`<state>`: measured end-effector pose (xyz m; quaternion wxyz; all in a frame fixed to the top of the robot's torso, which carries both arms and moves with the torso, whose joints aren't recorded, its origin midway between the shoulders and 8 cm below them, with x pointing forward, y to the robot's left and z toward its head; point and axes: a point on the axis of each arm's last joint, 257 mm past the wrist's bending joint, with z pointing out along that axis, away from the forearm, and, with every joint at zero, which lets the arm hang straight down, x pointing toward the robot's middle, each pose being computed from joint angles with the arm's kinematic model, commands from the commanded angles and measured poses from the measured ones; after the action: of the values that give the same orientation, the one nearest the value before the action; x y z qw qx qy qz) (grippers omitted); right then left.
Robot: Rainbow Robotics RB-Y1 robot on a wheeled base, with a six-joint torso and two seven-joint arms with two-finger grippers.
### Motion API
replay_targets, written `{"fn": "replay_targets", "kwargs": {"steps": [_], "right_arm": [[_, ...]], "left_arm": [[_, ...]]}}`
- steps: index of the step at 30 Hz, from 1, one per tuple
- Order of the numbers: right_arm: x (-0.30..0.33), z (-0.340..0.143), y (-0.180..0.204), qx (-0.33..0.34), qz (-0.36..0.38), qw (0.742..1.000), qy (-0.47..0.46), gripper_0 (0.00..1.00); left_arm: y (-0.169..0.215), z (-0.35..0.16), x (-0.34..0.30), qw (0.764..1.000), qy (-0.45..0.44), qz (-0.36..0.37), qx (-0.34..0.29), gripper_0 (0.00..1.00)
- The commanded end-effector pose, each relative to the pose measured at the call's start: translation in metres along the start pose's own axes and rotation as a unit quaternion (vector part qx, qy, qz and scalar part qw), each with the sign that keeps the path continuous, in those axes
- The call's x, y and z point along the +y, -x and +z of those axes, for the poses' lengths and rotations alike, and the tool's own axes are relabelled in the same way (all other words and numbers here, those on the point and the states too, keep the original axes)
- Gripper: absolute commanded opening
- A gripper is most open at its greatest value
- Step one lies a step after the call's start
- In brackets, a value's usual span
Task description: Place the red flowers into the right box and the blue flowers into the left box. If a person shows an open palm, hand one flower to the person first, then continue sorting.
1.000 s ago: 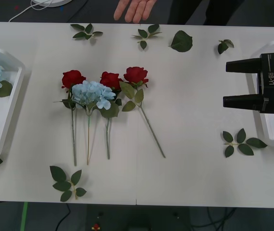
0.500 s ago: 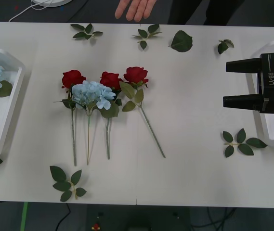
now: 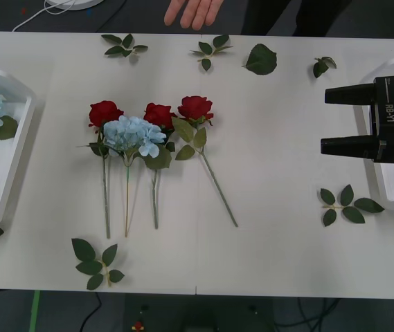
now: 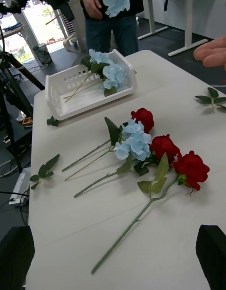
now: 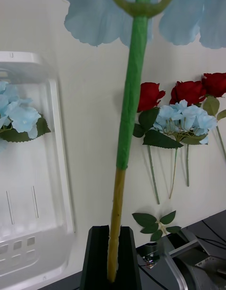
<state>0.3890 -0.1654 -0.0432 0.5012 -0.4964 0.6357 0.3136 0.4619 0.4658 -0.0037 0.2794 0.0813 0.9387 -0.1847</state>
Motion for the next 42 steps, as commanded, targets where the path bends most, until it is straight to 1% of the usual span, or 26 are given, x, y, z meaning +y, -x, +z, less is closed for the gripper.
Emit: {"fn": "replay_targets", "kwargs": {"steps": [1, 34, 35, 38, 42], "right_arm": [[-0.004, -0.012, 0.002, 0.012, -0.013, 1.000, -0.009, 1.00], [-0.004, -0.012, 0.002, 0.012, -0.013, 1.000, -0.009, 1.00], [0.003, -0.005, -0.027, 0.015, 0.027, 1.000, -0.003, 1.00], [0.002, -0.004, -0.026, 0.014, 0.035, 0.999, -0.002, 1.00], [-0.007, 0.000, -0.027, 0.033, 0.078, 0.996, -0.017, 1.00]], "left_arm": [[0.004, -0.031, 0.007, 1.000, 0.022, 0.013, -0.014, 0.00], [0.004, -0.031, 0.007, 1.000, 0.022, 0.013, -0.014, 0.00], [0.004, -0.031, 0.007, 1.000, 0.022, 0.013, -0.014, 0.00], [0.004, -0.031, 0.007, 1.000, 0.022, 0.013, -0.014, 0.00], [0.004, -0.031, 0.007, 1.000, 0.022, 0.013, -0.014, 0.00]]}}
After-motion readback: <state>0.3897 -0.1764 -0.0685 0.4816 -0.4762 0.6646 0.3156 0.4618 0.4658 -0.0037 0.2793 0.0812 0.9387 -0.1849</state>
